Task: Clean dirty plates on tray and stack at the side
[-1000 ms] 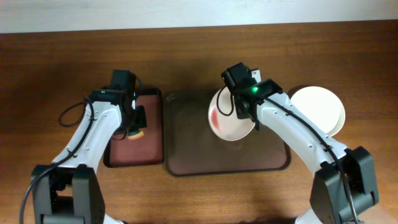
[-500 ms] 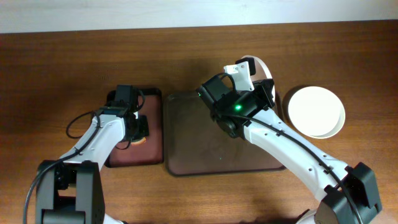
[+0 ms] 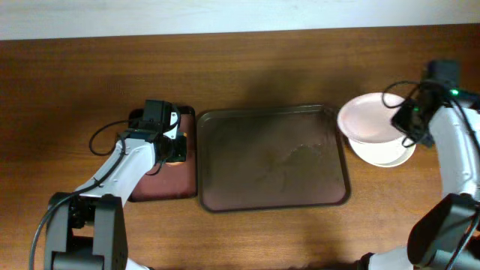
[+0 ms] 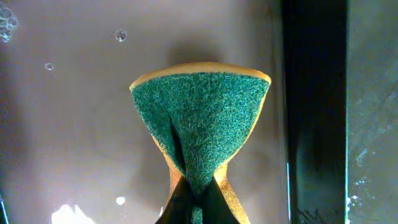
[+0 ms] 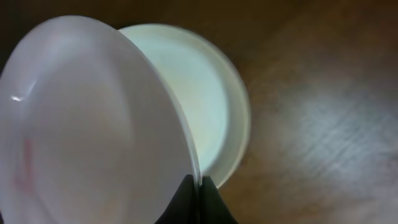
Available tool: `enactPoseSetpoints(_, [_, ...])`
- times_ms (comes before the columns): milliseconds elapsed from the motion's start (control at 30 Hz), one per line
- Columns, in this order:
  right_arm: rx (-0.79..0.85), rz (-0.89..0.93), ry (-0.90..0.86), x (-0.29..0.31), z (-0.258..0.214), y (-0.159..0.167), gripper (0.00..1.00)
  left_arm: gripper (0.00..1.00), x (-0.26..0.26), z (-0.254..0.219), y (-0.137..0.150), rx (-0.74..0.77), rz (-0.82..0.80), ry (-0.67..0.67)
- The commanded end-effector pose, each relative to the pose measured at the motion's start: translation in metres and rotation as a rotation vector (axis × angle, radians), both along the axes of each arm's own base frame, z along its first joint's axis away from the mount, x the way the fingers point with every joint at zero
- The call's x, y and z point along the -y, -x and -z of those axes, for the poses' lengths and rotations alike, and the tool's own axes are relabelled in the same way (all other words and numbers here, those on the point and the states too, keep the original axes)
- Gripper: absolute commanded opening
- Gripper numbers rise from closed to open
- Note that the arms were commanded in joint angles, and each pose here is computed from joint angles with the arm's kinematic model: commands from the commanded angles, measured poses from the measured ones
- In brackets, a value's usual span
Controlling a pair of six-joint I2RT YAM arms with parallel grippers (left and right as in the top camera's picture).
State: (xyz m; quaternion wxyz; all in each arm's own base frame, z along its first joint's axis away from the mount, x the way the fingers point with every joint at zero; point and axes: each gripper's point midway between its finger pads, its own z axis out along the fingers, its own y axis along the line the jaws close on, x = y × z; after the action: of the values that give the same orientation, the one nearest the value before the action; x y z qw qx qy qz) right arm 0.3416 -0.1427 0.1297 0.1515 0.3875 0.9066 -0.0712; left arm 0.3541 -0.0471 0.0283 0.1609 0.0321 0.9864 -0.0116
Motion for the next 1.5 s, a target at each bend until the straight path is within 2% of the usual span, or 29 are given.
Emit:
enactPoseSetpoints(0, [0.011, 0.100, -0.037, 0.030, -0.002, 0.014, 0.04, 0.00, 0.002, -0.003, -0.001, 0.008, 0.021, 0.006])
enactPoseSetpoints(67, [-0.043, 0.134, -0.057, 0.043, 0.018, 0.026, 0.04, 0.00, 0.002, -0.003, -0.001, 0.008, 0.021, 0.006])
enactPoseSetpoints(167, [-0.057, 0.129, -0.076, 0.041, 0.027, 0.025, 0.04, 0.00, 0.002, -0.004, -0.002, 0.013, 0.021, 0.006])
enactPoseSetpoints(200, [-0.056, 0.129, -0.078, 0.041, 0.027, 0.024, 0.13, 0.00, 0.002, -0.004, -0.003, 0.019, 0.021, 0.006])
enactPoseSetpoints(233, [-0.053, 0.129, -0.077, 0.041, 0.027, 0.024, 0.32, 0.00, 0.002, -0.004, -0.003, 0.021, 0.022, 0.007])
enactPoseSetpoints(267, [-0.053, 0.128, -0.077, 0.041, 0.027, 0.024, 0.37, 0.01, 0.002, -0.004, -0.003, 0.020, 0.022, 0.006])
enactPoseSetpoints(300, [-0.052, 0.127, -0.080, 0.040, 0.027, 0.024, 0.37, 0.03, 0.002, -0.004, -0.003, 0.020, 0.022, 0.006])
enactPoseSetpoints(367, [-0.042, 0.119, -0.108, 0.035, 0.027, 0.021, 0.37, 0.14, 0.002, -0.004, -0.003, 0.020, 0.022, 0.006])
enactPoseSetpoints(467, [-0.012, 0.033, -0.193, 0.018, 0.028, 0.013, 0.38, 0.20, 0.002, -0.004, -0.003, 0.021, 0.078, -0.013])
enactPoseSetpoints(533, [-0.012, 0.020, -0.211, 0.013, 0.028, 0.012, 0.43, 0.23, 0.002, -0.004, -0.003, 0.022, 0.078, -0.013])
enactPoseSetpoints(567, [-0.011, -0.065, -0.223, 0.001, 0.028, 0.007, 0.48, 0.35, 0.002, -0.005, -0.003, 0.023, 0.078, -0.013])
enactPoseSetpoints(667, [-0.014, -0.372, -0.228, -0.054, 0.026, -0.014, 0.63, 0.45, 0.003, -0.032, -0.019, 0.100, 0.014, 0.019])
enactPoseSetpoints(733, [-0.014, -0.559, -0.218, -0.093, 0.025, -0.024, 0.76, 0.61, 0.005, -0.057, -0.029, 0.170, 0.010, 0.030])
enactPoseSetpoints(767, [-0.017, -0.659, -0.218, -0.118, 0.025, -0.027, 0.92, 0.67, 0.005, -0.067, -0.031, 0.193, -0.007, 0.041])
enactPoseSetpoints(800, [-0.042, -0.727, -0.223, -0.140, 0.026, -0.023, 0.99, 0.68, 0.005, -0.066, -0.028, 0.179, -0.040, 0.057])
enactPoseSetpoints(933, [-0.187, -0.714, -0.295, -0.167, 0.023, 0.018, 0.99, 0.70, -0.021, -0.057, 0.018, -0.005, -0.180, 0.056])
enactPoseSetpoints(967, [-0.206, -0.711, -0.303, -0.167, 0.018, 0.028, 0.99, 0.77, -0.025, -0.059, 0.031, -0.042, -0.206, 0.055])
enactPoseSetpoints(1067, [-0.147, -0.719, -0.280, -0.167, 0.003, 0.038, 0.99, 0.80, -0.026, -0.074, 0.050, -0.052, -0.205, 0.053])
enactPoseSetpoints(1167, [0.090, -0.745, -0.186, -0.167, -0.024, 0.061, 0.99, 0.81, -0.026, -0.097, 0.068, 0.066, -0.198, 0.073])
enactPoseSetpoints(1233, [0.266, -0.756, -0.098, -0.165, -0.049, 0.079, 0.99, 0.82, -0.027, -0.116, 0.083, 0.207, -0.193, 0.098])
enactPoseSetpoints(1300, [0.433, -0.749, 0.003, -0.159, -0.083, 0.106, 0.99, 1.00, -0.029, -0.133, 0.102, 0.344, -0.189, 0.119])
enactPoseSetpoints(1367, [0.531, -0.752, 0.043, -0.160, -0.105, 0.123, 0.99, 1.00, -0.029, -0.147, 0.106, 0.414, -0.186, 0.131])
enactPoseSetpoints(1467, [0.570, -0.752, 0.059, -0.160, -0.113, 0.130, 0.99, 1.00, -0.029, -0.149, 0.108, 0.421, -0.185, 0.132])
